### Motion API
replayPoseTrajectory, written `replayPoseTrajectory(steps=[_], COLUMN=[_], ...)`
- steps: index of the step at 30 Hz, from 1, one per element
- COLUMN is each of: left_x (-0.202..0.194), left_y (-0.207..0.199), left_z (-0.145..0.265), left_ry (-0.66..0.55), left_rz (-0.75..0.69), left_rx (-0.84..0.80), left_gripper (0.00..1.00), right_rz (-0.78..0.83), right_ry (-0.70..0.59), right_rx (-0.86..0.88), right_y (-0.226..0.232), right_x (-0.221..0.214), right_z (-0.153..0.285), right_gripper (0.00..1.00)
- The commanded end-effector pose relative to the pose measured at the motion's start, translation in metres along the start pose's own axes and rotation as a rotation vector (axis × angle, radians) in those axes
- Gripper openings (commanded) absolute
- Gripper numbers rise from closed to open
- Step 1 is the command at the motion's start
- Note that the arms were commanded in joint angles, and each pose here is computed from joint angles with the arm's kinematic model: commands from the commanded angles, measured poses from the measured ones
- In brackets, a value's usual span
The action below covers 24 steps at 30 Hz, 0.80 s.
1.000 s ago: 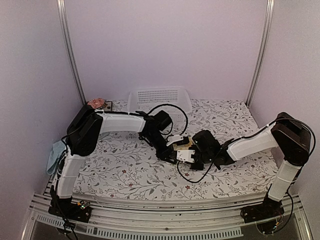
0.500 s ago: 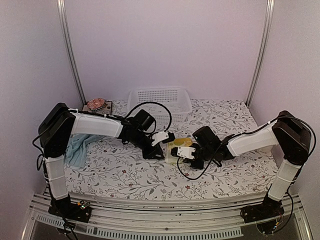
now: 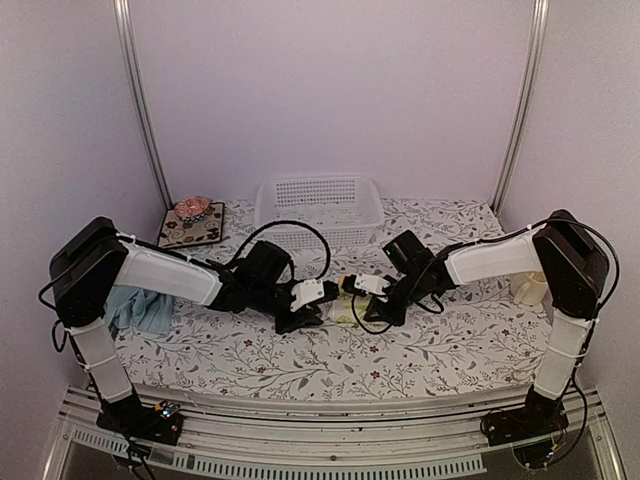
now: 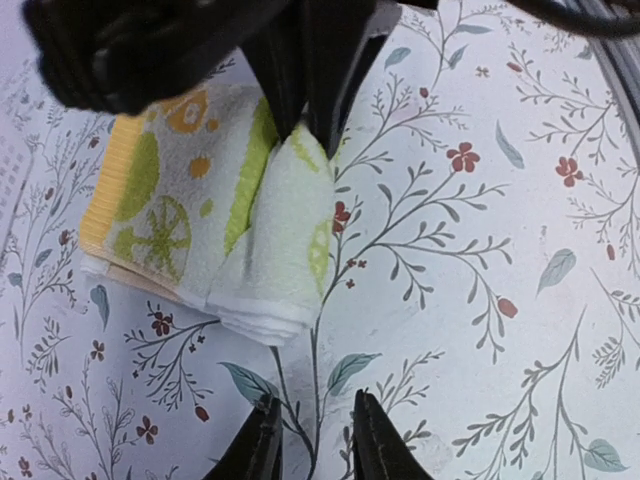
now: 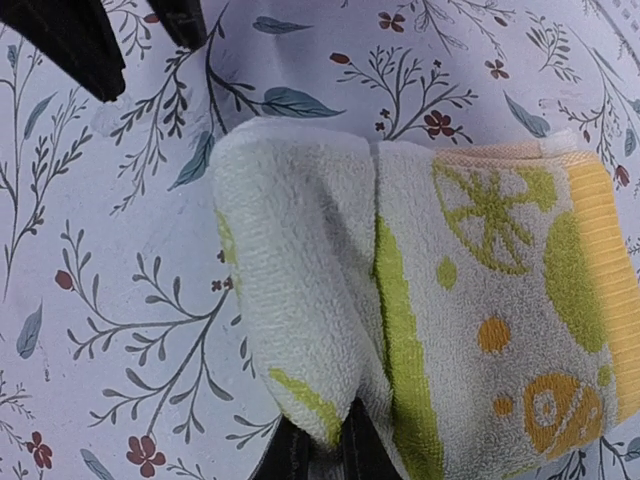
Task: Roll the towels
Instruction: Roll the towel at the center of the board.
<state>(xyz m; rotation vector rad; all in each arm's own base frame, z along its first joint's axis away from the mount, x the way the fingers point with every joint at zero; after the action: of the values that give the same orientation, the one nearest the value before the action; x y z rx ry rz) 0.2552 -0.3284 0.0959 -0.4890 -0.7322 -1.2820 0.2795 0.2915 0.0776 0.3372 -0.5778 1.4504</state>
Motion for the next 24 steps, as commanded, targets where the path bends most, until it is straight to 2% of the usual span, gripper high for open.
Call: replayPoseTrajectory(steps=[1,9,17,24], left_x=[0.016,0.016,0.025,0.027], left_y=[-0.011,-0.025,-0.032,-0.03], left_z=[0.002,-0.002,-0.013,-0.038], left_ry=[-0.112,-0.176,-0.213,-0.144], left_rz=[-0.186,-0.334,-0.465,-0.527], left_rx=[0.067,0.124,0.198,0.248], left_gripper=[0.25,0.25,0.26,0.26], right_rz=[-0.116,-0.242,-0.31,-0.331], right_ry=[0.054,0.07,0.042,0.038], right_rx=[0.159,0.283,0.361,0.402], right_y=[0.011,0.01,-0.004,-0.004], right_x=[-0.011,-0.02,-0.01,-0.009], right_z=[-0.01,-0.017,-0.013,-0.011], right_gripper=[0.07,0.08,0.08,0.08])
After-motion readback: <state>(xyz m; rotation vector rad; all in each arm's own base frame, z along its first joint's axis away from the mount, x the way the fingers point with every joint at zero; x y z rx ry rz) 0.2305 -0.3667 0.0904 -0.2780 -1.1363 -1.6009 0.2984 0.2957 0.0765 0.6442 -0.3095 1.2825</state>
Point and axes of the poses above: each gripper's point midway between its finger pads, its own z axis back along the fingers, its own y axis along the line the jaws close on, x = y × z, the point moved 6 cm from there along z, back along the fingers, and after that the axes turned 8 degrees about z, right-handed, at the moved point
